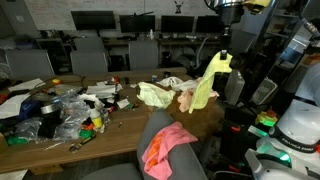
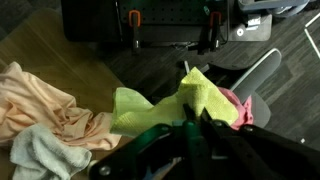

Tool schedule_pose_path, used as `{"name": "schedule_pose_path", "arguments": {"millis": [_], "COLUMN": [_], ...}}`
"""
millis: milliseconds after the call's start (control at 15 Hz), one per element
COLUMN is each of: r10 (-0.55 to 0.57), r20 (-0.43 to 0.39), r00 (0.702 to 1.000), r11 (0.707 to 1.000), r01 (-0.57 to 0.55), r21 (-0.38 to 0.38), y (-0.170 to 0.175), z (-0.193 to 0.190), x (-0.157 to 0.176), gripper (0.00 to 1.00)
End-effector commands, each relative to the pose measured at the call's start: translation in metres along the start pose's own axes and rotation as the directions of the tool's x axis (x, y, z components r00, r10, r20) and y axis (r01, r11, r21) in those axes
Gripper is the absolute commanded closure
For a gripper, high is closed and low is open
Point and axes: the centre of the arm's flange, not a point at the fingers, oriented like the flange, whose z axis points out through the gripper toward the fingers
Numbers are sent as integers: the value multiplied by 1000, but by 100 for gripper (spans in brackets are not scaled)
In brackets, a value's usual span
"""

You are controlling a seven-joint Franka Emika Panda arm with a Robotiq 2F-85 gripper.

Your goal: Pick up all the clothes from the table and put them on the chair.

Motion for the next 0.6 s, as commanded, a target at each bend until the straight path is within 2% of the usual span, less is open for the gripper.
{"name": "schedule_pose_path", "arguments": {"millis": [0,533], "r10": [-74,-197], "r20": [59,217], "r00": [996,956], "r11": [995,959], "r01": [77,234], "r21": [-56,-161], "y": [-44,-112], "z": [9,50], "x": [26,62], "gripper": [98,98]}}
